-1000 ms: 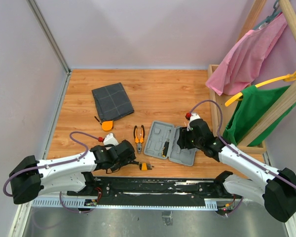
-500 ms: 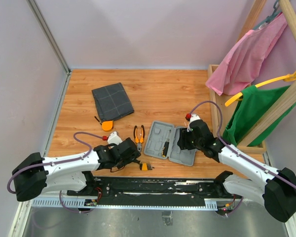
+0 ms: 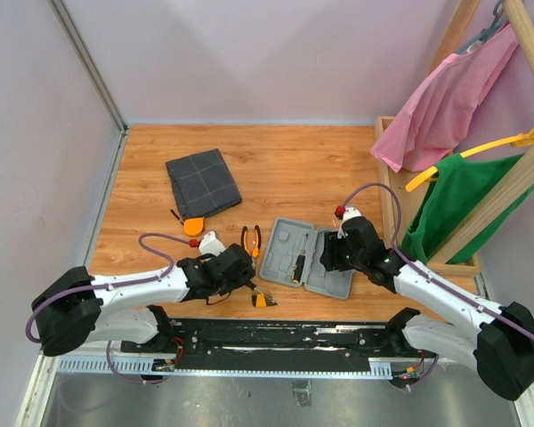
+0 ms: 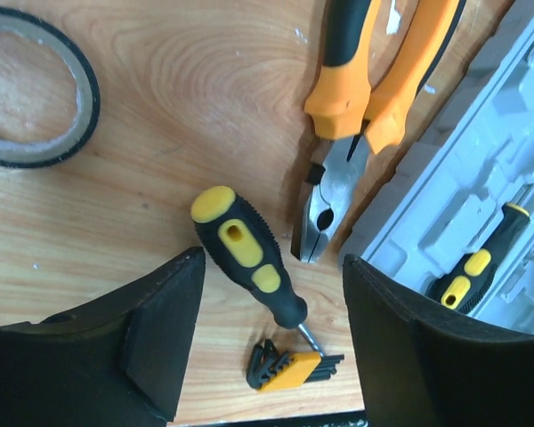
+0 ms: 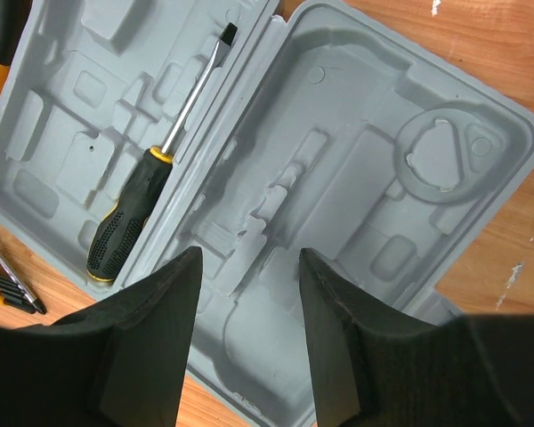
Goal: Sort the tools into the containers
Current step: Pick up the screwdriver from the center of the board.
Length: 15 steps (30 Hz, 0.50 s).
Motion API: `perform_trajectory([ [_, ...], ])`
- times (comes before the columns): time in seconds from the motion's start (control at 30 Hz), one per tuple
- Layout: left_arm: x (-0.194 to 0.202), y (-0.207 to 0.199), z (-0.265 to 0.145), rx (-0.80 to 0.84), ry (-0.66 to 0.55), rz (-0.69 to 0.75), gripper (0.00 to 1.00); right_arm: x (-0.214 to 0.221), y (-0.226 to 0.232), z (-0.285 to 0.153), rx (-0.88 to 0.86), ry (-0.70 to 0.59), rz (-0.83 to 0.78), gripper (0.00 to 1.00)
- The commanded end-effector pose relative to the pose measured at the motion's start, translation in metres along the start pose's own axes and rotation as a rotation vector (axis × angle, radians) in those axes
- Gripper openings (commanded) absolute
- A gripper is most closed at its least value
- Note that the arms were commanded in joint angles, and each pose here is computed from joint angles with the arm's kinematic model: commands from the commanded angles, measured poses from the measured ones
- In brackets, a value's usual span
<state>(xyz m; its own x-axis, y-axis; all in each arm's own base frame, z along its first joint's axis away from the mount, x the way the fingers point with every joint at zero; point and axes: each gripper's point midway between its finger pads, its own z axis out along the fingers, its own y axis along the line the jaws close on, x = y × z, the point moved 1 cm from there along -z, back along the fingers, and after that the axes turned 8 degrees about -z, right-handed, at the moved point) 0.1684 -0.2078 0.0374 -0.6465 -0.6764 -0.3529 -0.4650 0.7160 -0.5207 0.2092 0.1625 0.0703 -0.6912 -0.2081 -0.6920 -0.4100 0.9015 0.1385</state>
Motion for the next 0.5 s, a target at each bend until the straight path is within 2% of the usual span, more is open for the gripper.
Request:
perform_trajectory([
  [0.0, -0.013, 0.017, 0.01, -0.065, -0.053, 0.048, 0.67, 0.003, -0.009, 0.0, 0.027, -0.003, 0.024, 0.49],
  [0.47, -0.022, 0.017, 0.026, -0.084, -0.071, 0.068, 0.54, 0.006, -0.011, -0.002, 0.035, -0.004, 0.027, 0.52],
])
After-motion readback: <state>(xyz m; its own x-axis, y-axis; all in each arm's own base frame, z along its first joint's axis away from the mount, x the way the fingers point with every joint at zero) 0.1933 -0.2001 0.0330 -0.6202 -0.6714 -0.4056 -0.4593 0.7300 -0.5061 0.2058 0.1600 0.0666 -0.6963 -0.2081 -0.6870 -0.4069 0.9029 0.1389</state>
